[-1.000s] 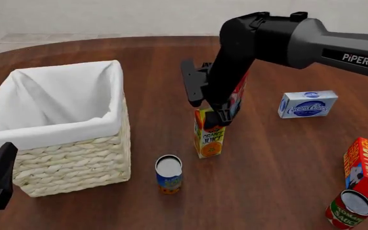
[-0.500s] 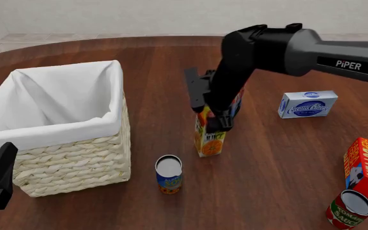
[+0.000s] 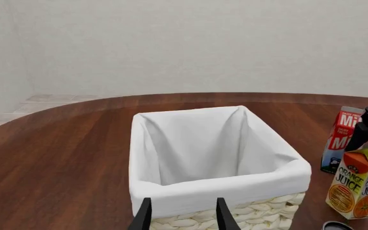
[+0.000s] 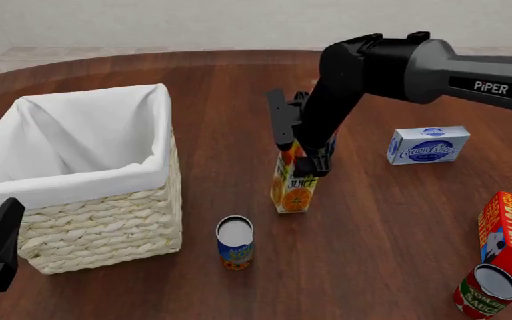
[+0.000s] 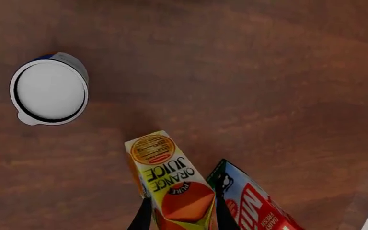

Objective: Pick up the orange juice, and put it in the basket.

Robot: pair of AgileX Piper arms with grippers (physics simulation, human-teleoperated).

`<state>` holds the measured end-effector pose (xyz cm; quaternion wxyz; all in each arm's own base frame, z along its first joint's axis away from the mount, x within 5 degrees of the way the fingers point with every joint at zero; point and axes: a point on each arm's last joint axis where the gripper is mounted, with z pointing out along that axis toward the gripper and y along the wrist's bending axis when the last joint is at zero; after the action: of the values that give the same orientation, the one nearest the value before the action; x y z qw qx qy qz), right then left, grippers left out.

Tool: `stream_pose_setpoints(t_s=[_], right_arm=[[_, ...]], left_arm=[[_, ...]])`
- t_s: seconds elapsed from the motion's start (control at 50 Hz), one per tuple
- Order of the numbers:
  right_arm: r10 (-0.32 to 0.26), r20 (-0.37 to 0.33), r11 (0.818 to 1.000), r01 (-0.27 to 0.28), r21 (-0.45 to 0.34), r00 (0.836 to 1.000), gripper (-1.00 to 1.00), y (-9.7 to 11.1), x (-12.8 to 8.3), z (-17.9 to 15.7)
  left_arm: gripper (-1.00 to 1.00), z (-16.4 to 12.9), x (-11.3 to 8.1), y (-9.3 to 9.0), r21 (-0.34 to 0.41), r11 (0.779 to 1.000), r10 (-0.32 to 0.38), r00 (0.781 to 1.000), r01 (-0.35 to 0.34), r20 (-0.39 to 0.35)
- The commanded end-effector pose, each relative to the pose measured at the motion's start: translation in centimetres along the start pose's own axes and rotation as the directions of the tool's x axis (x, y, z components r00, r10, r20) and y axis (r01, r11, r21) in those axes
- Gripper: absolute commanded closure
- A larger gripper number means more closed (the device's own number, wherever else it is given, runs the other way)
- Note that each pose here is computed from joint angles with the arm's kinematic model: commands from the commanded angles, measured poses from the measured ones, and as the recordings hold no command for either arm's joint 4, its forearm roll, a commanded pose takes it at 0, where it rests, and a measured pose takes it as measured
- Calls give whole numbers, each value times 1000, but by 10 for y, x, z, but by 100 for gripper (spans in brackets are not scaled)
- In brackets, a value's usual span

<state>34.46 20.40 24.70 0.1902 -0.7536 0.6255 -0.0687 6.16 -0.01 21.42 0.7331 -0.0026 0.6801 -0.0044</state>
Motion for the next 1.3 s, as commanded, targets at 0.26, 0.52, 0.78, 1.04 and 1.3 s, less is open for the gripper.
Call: stream_pose_setpoints(t_s=[0.26, 0.52, 0.78, 1.04, 1.3], right_arm=[[-79, 7, 995, 79, -53, 997, 100, 23, -14, 5], [-96, 16, 994, 96, -42, 995, 100, 13, -24, -31], [-146, 26, 989, 146, 9, 989, 100, -16, -28, -90], [-227, 37, 963, 219, 160, 973, 100, -46, -29, -129], [-361, 83, 900, 324, 291, 929, 100, -39, -68, -170]], left_arm=[[-100, 0, 0, 0, 0, 1000, 1, 1000, -1, 0], [-100, 0, 0, 0, -2, 1000, 4, 1000, -5, -1], [-100, 0, 0, 0, -1, 1000, 10, 1000, -10, 0], [-100, 1, 0, 0, 5, 1000, 21, 1000, -21, -2], [-100, 0, 0, 0, 5, 1000, 26, 1000, -26, -1]])
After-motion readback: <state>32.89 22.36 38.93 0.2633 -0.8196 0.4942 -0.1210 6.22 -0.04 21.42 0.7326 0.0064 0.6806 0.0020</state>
